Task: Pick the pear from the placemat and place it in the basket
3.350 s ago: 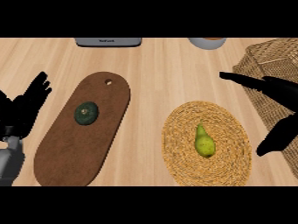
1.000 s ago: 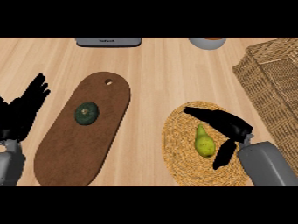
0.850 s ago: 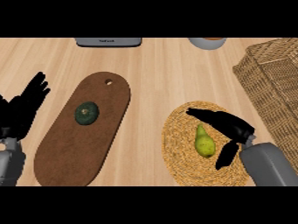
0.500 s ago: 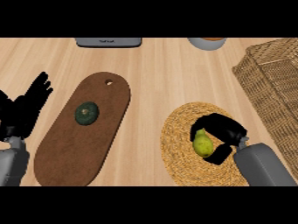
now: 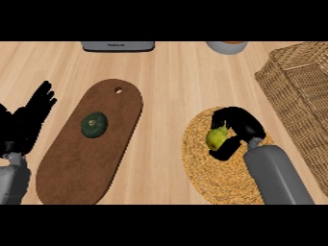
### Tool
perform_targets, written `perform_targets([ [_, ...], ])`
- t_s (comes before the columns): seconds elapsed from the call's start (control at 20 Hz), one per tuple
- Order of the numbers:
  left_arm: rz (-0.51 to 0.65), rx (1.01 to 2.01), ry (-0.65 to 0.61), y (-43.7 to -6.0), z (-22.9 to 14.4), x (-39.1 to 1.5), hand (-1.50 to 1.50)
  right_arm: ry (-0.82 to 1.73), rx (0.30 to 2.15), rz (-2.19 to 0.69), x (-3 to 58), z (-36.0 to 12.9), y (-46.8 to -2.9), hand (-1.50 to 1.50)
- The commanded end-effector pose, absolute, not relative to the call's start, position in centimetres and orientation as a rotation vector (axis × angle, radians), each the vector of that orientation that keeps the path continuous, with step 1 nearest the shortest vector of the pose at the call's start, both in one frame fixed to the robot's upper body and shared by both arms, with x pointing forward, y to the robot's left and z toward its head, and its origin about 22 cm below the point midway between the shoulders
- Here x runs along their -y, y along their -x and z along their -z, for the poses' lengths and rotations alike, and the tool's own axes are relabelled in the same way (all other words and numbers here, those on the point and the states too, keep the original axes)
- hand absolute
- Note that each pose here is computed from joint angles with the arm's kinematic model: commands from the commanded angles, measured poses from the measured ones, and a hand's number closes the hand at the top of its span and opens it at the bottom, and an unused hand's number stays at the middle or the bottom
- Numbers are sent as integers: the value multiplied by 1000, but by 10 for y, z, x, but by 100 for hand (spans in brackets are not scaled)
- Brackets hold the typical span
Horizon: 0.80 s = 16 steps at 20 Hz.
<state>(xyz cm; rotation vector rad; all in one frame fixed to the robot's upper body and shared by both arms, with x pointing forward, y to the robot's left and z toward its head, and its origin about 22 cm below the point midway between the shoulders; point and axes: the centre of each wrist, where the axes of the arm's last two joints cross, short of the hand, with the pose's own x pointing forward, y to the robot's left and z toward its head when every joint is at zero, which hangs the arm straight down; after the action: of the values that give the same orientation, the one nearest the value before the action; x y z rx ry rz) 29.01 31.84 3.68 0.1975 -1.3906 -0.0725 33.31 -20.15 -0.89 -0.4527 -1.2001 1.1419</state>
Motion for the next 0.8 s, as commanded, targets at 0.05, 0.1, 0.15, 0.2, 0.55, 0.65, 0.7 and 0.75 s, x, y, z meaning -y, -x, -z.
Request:
perform_targets([
  [0.05,77,1392,-199,-290,-35,-315,0,731,1012,-668,199,-6,-352,150],
  [0.1,88,1396,-182,-293,-39,-314,0,771,981,-598,197,-11,-358,150],
  [0.15,99,1414,-178,-292,-41,-315,0,818,952,-515,197,-21,-366,150],
  [0.2,125,1407,-152,-297,-42,-303,0,845,925,-465,190,-27,-372,150],
  [0.55,172,1437,-112,-314,-53,-287,0,978,1144,2,141,-105,-410,150],
  [0.65,180,1435,-85,-310,-49,-279,0,1032,1265,102,130,-124,-417,150],
  [0.7,160,1422,-102,-314,-49,-281,0,1085,1301,96,116,-131,-420,150],
  [0.75,193,1433,-108,-310,-51,-277,0,1123,1328,123,107,-140,-423,150],
])
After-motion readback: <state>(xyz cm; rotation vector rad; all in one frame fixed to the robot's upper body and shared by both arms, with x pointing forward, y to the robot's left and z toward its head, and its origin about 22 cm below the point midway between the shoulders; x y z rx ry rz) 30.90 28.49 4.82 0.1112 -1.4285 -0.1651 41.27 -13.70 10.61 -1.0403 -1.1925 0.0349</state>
